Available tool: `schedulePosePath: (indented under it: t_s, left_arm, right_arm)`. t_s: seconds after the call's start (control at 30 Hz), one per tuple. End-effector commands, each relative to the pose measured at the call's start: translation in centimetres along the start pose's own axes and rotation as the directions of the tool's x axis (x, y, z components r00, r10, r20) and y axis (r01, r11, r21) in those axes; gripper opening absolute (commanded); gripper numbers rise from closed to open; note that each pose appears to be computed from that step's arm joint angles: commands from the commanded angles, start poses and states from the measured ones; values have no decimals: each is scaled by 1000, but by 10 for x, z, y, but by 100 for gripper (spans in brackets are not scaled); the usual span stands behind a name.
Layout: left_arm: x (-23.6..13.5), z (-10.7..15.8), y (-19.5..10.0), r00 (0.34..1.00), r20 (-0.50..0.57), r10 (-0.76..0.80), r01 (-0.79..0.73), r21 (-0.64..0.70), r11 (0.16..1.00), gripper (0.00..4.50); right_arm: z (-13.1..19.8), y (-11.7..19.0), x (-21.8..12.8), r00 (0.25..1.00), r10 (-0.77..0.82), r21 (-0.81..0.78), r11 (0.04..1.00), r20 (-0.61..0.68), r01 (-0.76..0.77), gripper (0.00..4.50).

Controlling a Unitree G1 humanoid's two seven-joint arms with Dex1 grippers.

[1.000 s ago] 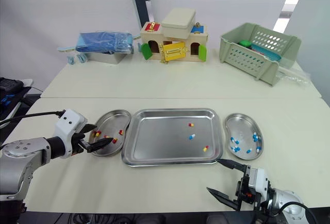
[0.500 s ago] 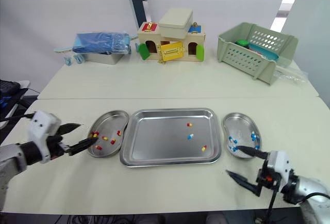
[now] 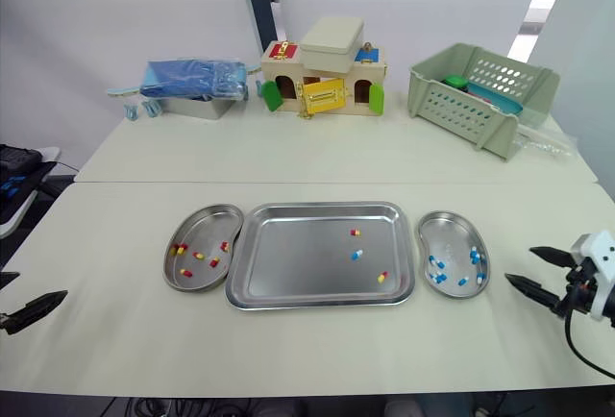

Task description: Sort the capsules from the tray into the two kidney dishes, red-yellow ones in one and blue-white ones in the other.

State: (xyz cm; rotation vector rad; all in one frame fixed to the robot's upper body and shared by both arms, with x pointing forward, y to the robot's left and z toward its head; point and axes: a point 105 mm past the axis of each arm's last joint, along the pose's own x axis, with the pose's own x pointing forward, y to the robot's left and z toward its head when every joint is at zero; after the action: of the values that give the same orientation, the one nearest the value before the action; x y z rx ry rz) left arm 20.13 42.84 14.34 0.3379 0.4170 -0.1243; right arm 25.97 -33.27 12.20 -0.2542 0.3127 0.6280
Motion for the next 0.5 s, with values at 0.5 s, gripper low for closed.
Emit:
schedulePosePath:
  t_s: [0.5]
  left_arm:
    - [-4,34,-87,924,260,-281,249,151,957,448]
  right_arm:
    - [52,1,9,993,119,-132,985,20,-115,450]
